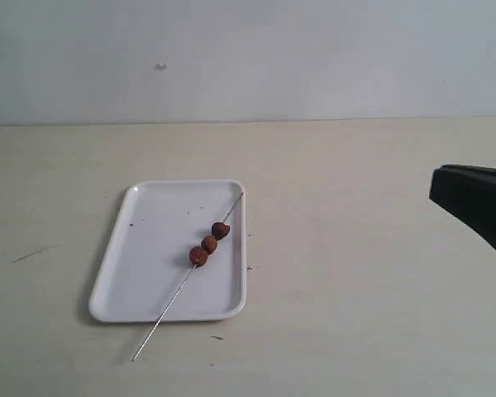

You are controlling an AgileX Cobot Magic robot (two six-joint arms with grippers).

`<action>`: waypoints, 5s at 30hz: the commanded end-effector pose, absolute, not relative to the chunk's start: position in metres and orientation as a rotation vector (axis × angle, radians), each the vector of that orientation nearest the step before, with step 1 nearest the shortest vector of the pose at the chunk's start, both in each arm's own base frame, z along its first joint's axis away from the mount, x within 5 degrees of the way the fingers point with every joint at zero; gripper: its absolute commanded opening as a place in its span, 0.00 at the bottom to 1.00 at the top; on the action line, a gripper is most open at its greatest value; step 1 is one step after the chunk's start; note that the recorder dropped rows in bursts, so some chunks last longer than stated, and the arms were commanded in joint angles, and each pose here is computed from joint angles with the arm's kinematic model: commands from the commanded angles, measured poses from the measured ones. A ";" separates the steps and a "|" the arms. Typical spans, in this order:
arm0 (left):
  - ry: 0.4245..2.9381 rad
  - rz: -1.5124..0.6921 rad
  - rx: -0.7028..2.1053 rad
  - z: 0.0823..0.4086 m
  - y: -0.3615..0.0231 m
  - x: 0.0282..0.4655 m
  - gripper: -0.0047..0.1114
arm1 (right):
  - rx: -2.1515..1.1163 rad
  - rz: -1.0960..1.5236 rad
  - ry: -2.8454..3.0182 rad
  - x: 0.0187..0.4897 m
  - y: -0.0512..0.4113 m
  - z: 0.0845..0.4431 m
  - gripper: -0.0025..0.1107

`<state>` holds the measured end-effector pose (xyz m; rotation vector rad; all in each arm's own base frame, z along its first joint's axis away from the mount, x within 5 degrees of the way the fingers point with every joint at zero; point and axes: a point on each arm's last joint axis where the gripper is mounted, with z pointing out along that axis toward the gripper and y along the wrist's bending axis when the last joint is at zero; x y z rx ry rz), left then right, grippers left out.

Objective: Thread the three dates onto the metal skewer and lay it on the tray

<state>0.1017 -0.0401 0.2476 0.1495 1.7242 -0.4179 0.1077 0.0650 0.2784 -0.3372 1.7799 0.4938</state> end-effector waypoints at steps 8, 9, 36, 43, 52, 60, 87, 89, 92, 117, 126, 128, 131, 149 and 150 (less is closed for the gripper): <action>1.669 -0.450 0.113 0.207 -0.027 0.073 0.04 | -0.266 0.489 1.766 0.084 0.045 0.269 0.02; 1.677 -0.450 0.112 0.204 -0.027 0.073 0.04 | -0.269 0.486 1.763 0.084 0.045 0.269 0.02; 1.720 -0.433 0.173 0.199 -0.029 0.071 0.04 | 0.077 -0.071 1.651 0.062 -0.009 0.245 0.02; 1.720 -0.433 0.173 0.199 -0.029 0.071 0.04 | 0.160 -0.250 1.666 0.054 -0.019 0.212 0.02; 1.720 -0.433 0.173 0.199 -0.029 0.071 0.04 | 0.219 -0.275 1.704 0.052 -0.022 0.193 0.02; 1.720 -0.433 0.173 0.199 -0.029 0.071 0.04 | 0.219 -0.275 1.704 0.052 -0.022 0.193 0.02; 1.635 -0.354 0.094 0.205 -0.020 0.068 0.04 | 0.219 -0.275 1.704 0.052 -0.022 0.193 0.02; 1.589 -0.333 0.051 0.207 -0.016 0.063 0.04 | 0.220 -0.273 1.704 0.052 -0.022 0.193 0.02; 1.563 -0.248 0.070 0.206 -0.013 0.055 0.04 | 0.220 -0.273 1.704 0.052 -0.022 0.193 0.02; 1.838 -0.140 0.074 0.181 -0.009 0.053 0.04 | 0.220 -0.274 1.704 0.052 -0.022 0.193 0.02; 1.838 -0.140 0.074 0.181 -0.009 0.053 0.04 | 0.220 -0.274 1.704 0.052 -0.022 0.193 0.02; 1.838 -0.140 0.074 0.181 -0.009 0.053 0.04 | 0.220 -0.274 1.704 0.052 -0.022 0.193 0.02; 1.838 -0.140 0.074 0.181 -0.009 0.053 0.04 | 0.220 -0.274 1.704 0.052 -0.022 0.193 0.02; 1.838 -0.140 0.074 0.181 -0.009 0.053 0.04 | 0.221 -0.272 1.704 0.052 -0.022 0.193 0.02; 1.838 -0.140 0.074 0.181 -0.009 0.053 0.04 | 0.221 -0.272 1.704 0.052 -0.022 0.193 0.02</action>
